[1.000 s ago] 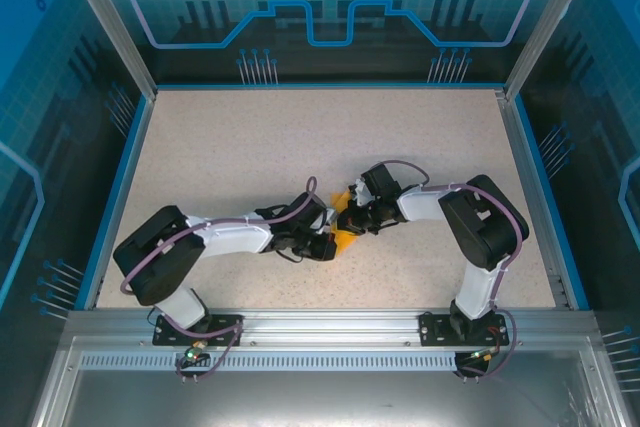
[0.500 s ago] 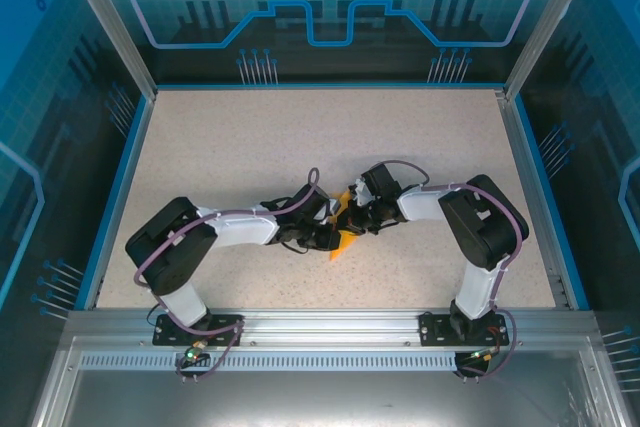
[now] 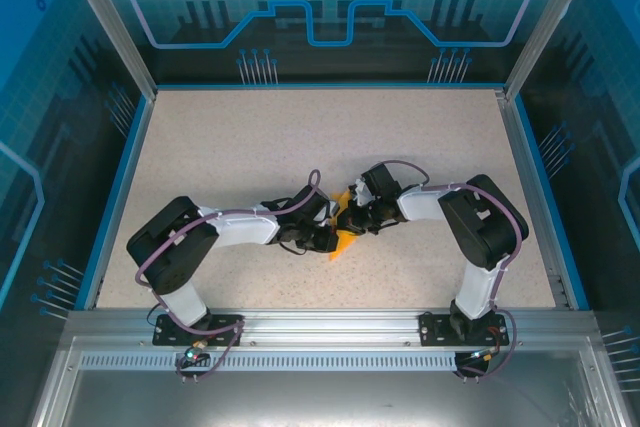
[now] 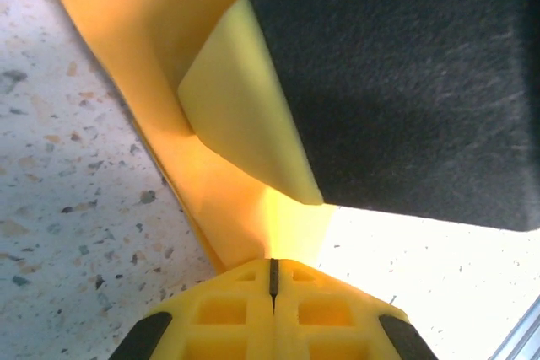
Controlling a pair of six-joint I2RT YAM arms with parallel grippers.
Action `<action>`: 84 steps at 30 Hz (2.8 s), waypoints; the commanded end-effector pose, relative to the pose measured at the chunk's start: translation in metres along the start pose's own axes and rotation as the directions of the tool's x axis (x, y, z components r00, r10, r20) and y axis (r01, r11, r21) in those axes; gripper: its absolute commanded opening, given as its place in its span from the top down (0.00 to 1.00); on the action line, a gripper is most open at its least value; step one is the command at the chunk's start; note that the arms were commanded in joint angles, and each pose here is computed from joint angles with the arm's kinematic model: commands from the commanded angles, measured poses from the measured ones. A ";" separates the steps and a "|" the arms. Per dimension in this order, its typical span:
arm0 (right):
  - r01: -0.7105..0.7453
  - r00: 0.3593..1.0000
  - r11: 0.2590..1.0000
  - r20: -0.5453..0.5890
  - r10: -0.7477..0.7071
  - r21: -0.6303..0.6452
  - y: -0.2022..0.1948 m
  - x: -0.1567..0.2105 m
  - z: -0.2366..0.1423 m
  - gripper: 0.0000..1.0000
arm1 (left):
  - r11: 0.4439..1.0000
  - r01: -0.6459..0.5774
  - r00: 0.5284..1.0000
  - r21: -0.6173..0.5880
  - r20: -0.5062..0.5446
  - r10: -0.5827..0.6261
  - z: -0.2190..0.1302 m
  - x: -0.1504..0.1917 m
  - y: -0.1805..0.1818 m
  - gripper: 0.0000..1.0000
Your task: Fold a paper plane with a square sheet of paper (pick it up from the middle)
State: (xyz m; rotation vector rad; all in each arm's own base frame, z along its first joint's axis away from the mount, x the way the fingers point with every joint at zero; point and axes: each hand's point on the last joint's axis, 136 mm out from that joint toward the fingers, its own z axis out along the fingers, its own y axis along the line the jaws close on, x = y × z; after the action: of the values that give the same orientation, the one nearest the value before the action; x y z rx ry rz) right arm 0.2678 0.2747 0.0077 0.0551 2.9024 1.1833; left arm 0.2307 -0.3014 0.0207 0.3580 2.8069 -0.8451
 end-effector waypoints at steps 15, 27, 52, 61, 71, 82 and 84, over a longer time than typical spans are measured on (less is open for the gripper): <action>-0.107 0.990 0.970 -0.069 0.125 0.217 -0.067 0.032 0.012 0.99 | 0.987 -0.085 0.994 -0.136 -0.085 0.074 0.018 0.023 0.021 1.00; -0.104 0.995 0.990 -0.002 0.104 0.096 -0.037 0.017 -0.004 0.94 | 0.937 -0.114 0.992 -0.330 -0.089 0.090 0.022 0.040 0.061 1.00; -0.136 0.989 0.983 0.073 0.127 0.125 -0.032 0.022 0.000 0.95 | 0.928 -0.122 0.992 -0.353 -0.081 0.099 0.023 0.058 0.082 1.00; -0.127 0.986 0.967 0.133 0.099 0.222 -0.053 -0.003 -0.017 0.94 | 0.919 -0.106 0.993 -0.379 -0.079 0.082 0.015 0.061 0.086 1.00; -0.150 0.974 0.970 0.199 0.111 0.191 -0.064 -0.029 -0.033 0.94 | 0.916 -0.116 0.992 -0.384 -0.091 0.088 0.012 0.066 0.089 1.00; -0.172 0.960 0.977 0.245 0.138 0.123 -0.077 -0.052 -0.042 0.94 | 0.913 -0.134 0.989 -0.385 -0.115 0.096 0.012 0.071 0.092 1.00; -0.178 0.957 0.977 0.253 0.144 0.115 -0.080 -0.056 -0.045 0.94 | 0.913 -0.136 0.988 -0.384 -0.120 0.097 0.012 0.072 0.092 1.00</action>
State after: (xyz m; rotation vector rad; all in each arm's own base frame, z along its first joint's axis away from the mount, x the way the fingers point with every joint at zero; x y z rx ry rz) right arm 0.2979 0.2247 0.0093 0.2967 2.8215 1.1316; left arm 0.2431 -0.3015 0.0118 0.4384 2.6045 -0.6211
